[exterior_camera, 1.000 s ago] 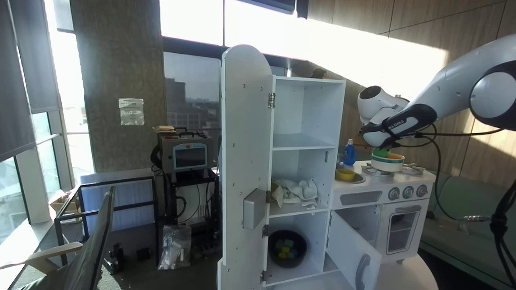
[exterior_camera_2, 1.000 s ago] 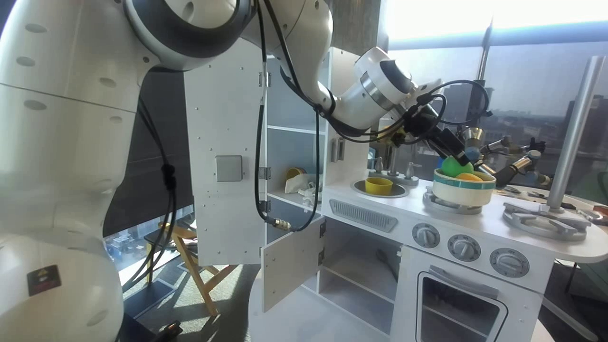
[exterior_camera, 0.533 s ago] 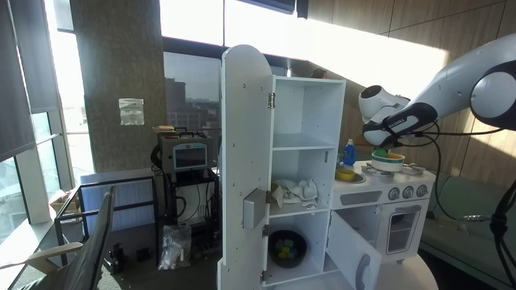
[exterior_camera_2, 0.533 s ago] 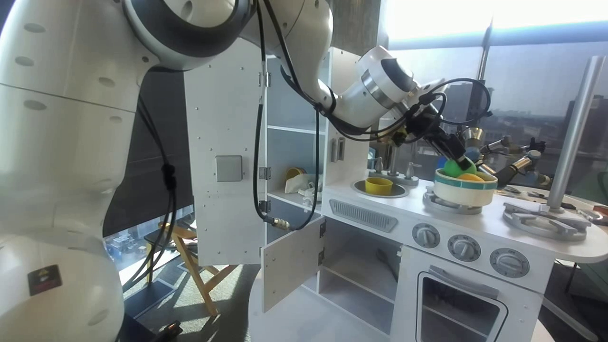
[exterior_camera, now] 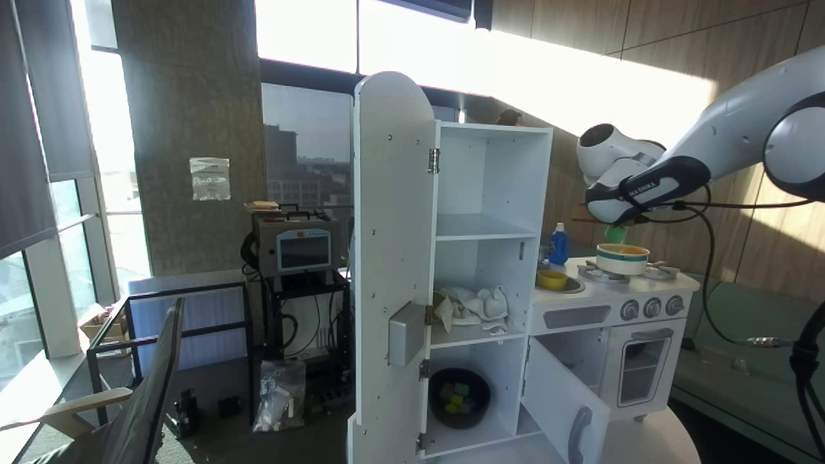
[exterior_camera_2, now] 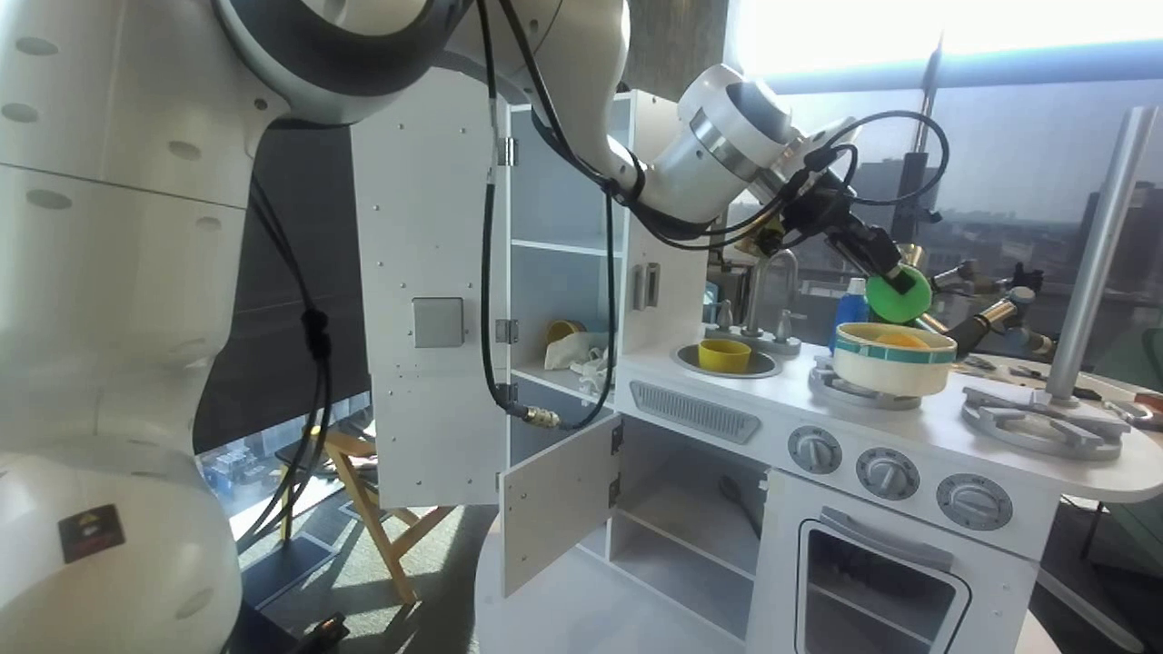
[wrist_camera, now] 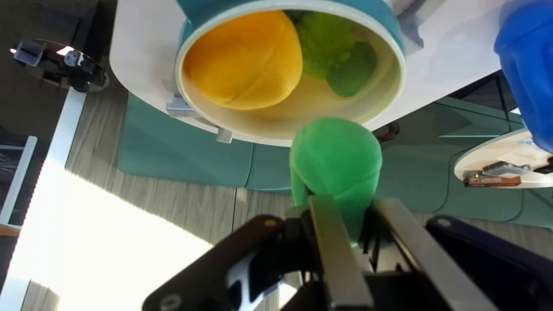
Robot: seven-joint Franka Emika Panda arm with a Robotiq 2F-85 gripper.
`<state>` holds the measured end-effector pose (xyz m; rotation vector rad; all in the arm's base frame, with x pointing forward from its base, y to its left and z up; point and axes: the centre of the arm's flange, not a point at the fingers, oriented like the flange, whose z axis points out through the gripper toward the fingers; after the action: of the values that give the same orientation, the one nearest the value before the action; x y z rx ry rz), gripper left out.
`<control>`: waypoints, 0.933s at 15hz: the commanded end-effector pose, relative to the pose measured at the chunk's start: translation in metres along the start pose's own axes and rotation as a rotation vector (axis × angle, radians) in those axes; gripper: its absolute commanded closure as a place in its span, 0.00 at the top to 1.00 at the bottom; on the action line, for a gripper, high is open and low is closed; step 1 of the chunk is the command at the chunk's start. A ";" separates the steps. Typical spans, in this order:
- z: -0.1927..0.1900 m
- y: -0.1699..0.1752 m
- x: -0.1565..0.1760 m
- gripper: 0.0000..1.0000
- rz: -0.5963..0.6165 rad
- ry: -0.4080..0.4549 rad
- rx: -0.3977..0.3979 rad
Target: Remove the object from the shelf
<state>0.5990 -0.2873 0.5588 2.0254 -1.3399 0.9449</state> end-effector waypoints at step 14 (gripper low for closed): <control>-0.074 -0.042 -0.037 0.08 -0.097 -0.379 0.503</control>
<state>0.6173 -0.1827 0.5651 2.6248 -1.2576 1.0535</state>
